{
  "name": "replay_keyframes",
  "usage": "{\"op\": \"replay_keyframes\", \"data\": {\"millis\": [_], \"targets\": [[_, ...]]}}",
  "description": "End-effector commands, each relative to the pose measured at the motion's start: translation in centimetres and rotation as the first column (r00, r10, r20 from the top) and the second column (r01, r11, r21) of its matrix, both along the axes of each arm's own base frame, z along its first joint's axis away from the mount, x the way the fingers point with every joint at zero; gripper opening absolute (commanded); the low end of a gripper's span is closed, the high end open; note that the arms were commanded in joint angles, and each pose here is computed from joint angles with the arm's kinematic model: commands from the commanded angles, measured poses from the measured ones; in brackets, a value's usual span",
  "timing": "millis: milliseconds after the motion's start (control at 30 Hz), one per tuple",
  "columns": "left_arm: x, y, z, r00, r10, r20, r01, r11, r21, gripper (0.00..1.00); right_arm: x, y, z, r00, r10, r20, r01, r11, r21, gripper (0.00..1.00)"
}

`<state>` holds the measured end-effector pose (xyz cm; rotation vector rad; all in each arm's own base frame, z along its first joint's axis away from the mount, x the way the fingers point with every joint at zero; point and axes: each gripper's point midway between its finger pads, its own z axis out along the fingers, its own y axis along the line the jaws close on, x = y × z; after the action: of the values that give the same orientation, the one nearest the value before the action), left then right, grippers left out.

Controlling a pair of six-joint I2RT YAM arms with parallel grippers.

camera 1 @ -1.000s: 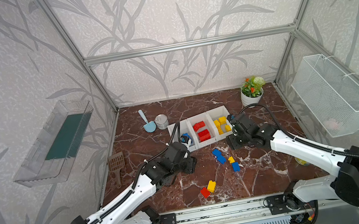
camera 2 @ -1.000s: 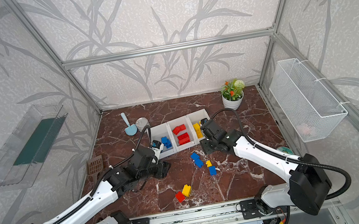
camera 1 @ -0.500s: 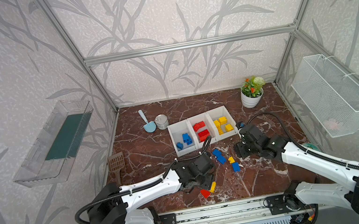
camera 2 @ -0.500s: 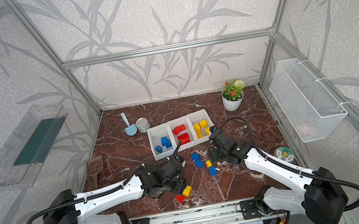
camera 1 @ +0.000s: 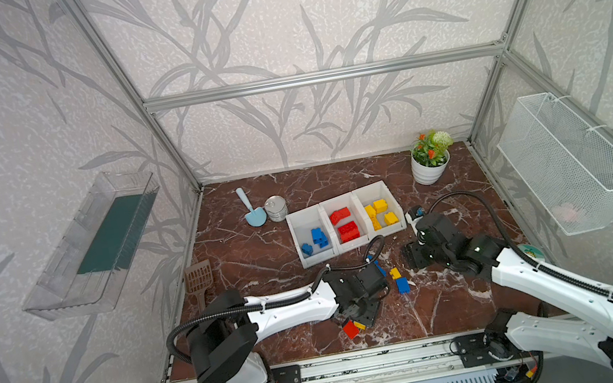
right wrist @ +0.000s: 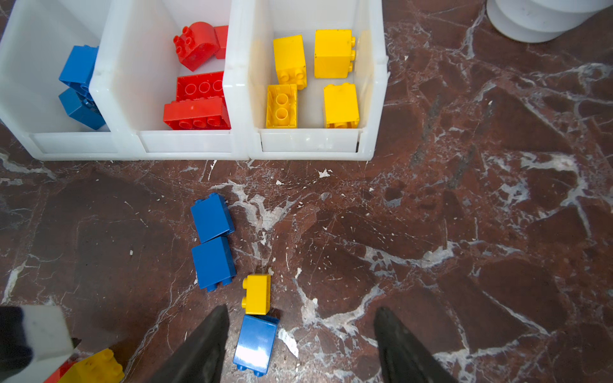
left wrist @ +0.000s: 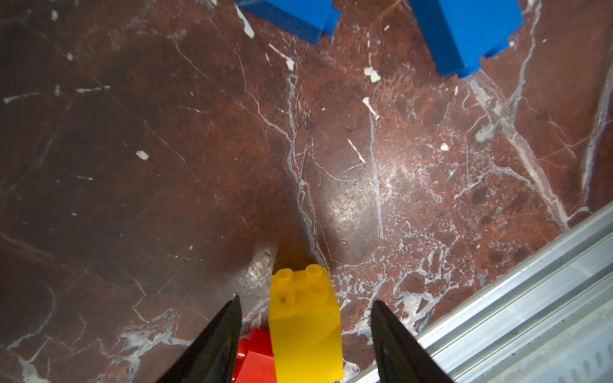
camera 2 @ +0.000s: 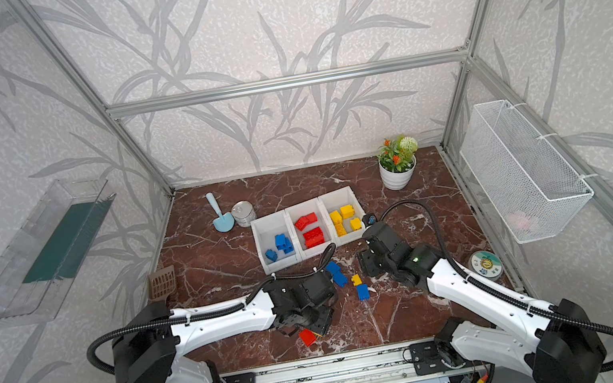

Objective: Sort the legos into containers by color
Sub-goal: 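Lower the left gripper onto a yellow brick and grasp it while the right gripper withdraws, then carry the yellow brick with the left gripper into the farthest compartment, release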

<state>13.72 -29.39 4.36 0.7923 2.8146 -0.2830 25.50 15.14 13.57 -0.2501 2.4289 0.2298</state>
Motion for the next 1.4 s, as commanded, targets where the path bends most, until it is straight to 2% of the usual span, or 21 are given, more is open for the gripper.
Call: {"op": "replay_keyframes", "data": {"millis": [0,233,400,500,600,733,1033,1200,1367], "targets": [[-0.2,0.4,-0.2,1.0,0.009,-0.012,-0.008,0.999,0.042,0.62,-0.3,-0.9,-0.2,1.0,-0.018,0.003,0.018,1.0,-0.021,0.7],[-0.2,0.0,-0.9,1.0,-0.003,-0.017,0.004,0.999,0.052,0.53,-0.5,-1.8,-0.3,0.999,-0.044,-0.002,0.044,0.999,-0.023,0.7],[0.0,-0.1,-1.0,1.0,-0.024,-0.011,0.025,0.998,0.062,0.39,-0.5,-2.6,-0.1,0.997,-0.074,0.0,0.074,0.997,-0.022,0.69],[0.5,-0.5,-0.2,1.0,-0.026,-0.002,0.026,0.998,0.056,0.33,-0.6,-3.1,0.3,0.996,-0.094,-0.003,0.094,0.995,-0.014,0.68],[2.0,-1.2,1.8,0.999,-0.009,0.045,0.007,0.999,0.04,0.32,-1.0,-3.7,0.7,0.993,-0.121,-0.008,0.121,0.993,-0.003,0.68],[5.5,-2.9,5.3,0.992,-0.033,0.122,0.035,0.999,-0.014,0.32,-1.5,-4.8,1.5,0.987,-0.159,-0.01,0.159,0.987,0.007,0.68],[19.3,-5.9,12.1,0.946,0.068,0.317,-0.024,0.99,-0.14,0.33,-2.4,-6.2,1.4,0.975,-0.222,-0.03,0.223,0.974,0.043,0.68],[24.5,-8.0,12.4,0.937,0.069,0.342,-0.023,0.99,-0.136,0.35,-3.0,-5.6,0.1,0.977,-0.201,-0.073,0.206,0.977,0.063,0.67],[28.0,-9.5,11.1,0.936,0.085,0.343,-0.039,0.99,-0.138,0.35,-3.4,-5.4,-0.3,0.979,-0.188,-0.085,0.194,0.978,0.075,0.67]]}}
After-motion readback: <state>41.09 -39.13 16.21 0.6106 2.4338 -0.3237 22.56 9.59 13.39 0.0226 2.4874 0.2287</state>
